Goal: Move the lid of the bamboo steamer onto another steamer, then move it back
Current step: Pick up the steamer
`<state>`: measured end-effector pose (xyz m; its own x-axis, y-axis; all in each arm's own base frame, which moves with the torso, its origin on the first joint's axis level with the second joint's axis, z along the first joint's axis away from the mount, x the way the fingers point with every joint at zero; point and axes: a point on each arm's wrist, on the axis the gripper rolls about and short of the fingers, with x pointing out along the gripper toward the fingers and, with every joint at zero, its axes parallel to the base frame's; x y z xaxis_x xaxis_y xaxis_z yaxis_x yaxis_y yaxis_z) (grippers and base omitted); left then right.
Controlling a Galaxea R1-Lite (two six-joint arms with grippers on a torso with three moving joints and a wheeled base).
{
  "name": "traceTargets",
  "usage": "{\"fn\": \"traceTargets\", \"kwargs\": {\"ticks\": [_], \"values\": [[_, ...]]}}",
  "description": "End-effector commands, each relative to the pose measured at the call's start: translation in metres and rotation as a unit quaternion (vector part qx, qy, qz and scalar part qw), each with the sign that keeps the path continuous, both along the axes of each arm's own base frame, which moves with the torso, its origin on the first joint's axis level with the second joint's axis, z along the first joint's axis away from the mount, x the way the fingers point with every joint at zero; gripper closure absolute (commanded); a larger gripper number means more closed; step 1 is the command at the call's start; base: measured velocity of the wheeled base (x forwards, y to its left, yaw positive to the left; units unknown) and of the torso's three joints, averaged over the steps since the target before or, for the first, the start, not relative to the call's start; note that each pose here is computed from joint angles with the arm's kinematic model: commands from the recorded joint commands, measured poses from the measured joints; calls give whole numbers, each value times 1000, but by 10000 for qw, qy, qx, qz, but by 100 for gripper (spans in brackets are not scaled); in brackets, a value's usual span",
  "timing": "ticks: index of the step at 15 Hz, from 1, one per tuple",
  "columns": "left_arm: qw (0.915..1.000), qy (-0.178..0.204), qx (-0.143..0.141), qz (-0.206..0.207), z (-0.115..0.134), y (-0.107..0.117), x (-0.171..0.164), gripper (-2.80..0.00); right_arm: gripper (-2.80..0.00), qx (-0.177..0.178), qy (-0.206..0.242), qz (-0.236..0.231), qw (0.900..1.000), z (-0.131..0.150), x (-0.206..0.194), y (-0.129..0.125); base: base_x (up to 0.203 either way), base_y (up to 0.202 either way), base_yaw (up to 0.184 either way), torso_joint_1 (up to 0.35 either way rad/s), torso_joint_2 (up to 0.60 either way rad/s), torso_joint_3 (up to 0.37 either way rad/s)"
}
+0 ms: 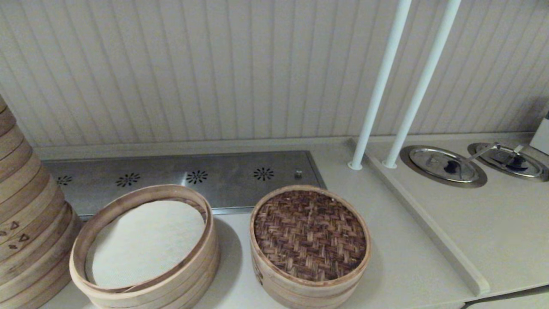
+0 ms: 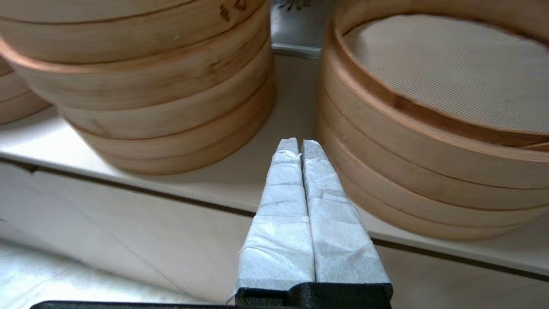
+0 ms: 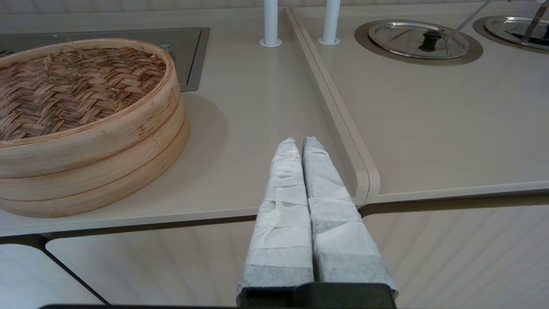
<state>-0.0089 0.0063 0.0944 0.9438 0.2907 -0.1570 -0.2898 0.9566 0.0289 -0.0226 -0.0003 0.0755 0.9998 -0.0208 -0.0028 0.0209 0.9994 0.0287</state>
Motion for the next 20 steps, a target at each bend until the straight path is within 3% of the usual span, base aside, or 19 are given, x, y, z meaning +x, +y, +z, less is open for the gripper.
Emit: {"fn": "traceTargets", "kwargs": {"ticks": [1,3,4,6,13,16,20], "values": [[9996,-256,-6,-132,-1,-1,-6,0,0,2,13,4,10000,-1,0,0,0,0,0,0,0,0],[9956,-669,159,-636,-6,-3,-17,0,0,2,21,4,10000,-1,0,0,0,0,0,0,0,0],[9925,-696,308,-951,-8,-4,-20,0,0,2,13,4,10000,-1,0,0,0,0,0,0,0,0],[9866,-380,326,-1556,-16,-7,-19,0,0,2,20,4,10000,-1,0,0,0,0,0,0,0,0],[9869,-370,266,-1549,-17,-7,-18,0,0,10,27,4,10000,-1,0,0,0,0,0,0,0,0],[9888,-429,-38,-1429,-17,-6,-18,0,0,10,23,4,10000,-1,0,0,0,0,0,0,0,0],[9888,-442,-60,-1427,-17,-6,-18,0,0,10,24,-1,10000,-1,0,0,0,0,0,0,0,0]]}}
